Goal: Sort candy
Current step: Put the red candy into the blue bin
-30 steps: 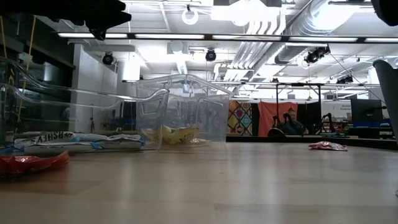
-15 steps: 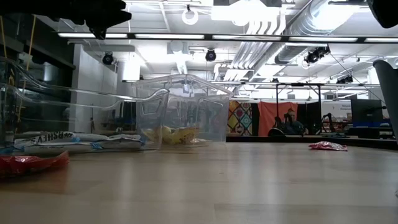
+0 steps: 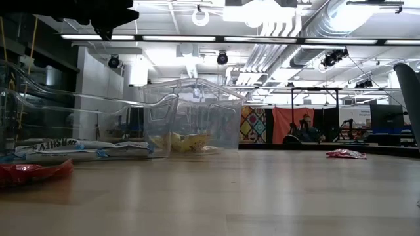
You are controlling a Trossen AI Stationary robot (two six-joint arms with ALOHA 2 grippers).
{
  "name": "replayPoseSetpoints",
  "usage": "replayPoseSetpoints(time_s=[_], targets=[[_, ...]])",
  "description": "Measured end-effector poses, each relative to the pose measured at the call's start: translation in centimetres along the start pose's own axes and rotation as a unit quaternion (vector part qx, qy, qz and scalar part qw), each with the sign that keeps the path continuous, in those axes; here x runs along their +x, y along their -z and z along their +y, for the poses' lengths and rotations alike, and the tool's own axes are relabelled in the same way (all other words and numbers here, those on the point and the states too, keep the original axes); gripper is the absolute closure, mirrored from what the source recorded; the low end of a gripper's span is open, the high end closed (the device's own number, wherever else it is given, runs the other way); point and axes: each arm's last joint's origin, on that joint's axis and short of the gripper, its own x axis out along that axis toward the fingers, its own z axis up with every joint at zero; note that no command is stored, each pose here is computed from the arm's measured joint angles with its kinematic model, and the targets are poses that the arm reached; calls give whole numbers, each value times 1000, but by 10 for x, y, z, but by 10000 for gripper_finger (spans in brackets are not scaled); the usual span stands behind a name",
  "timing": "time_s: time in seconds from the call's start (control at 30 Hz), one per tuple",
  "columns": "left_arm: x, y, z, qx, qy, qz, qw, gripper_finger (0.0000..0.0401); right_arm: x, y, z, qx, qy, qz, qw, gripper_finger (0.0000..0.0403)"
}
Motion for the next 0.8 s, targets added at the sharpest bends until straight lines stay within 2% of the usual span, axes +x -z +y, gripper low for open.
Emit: replayPoseSetpoints(time_s=[0.07,0.13,0.23,0.33,0.5,0.63,0.73,0.8], targets=[[-1,0,0,0,0,3,1000,252,-9,-4,11,-59,-23,-67,996,281],[-1,0,0,1,0,2,1000,252,-17,-10,19,-121,-28,-155,980,281],[-3,0,1,-3,-6,3,1000,252,-23,-24,21,-191,13,-290,938,281],[-5,-1,4,-3,-53,3,999,252,-27,-46,17,-197,82,-394,894,281],[-7,1,12,-36,-180,2,983,253,-27,-89,1,-160,175,-427,873,281],[-3,12,26,-58,-261,50,962,261,-19,-122,-8,-176,234,-443,847,281],[0,3,48,-90,-330,104,934,271,-15,-147,-9,-185,252,-461,830,281],[0,-6,65,-109,-381,151,906,277,-12,-164,-6,-190,250,-472,823,281]])
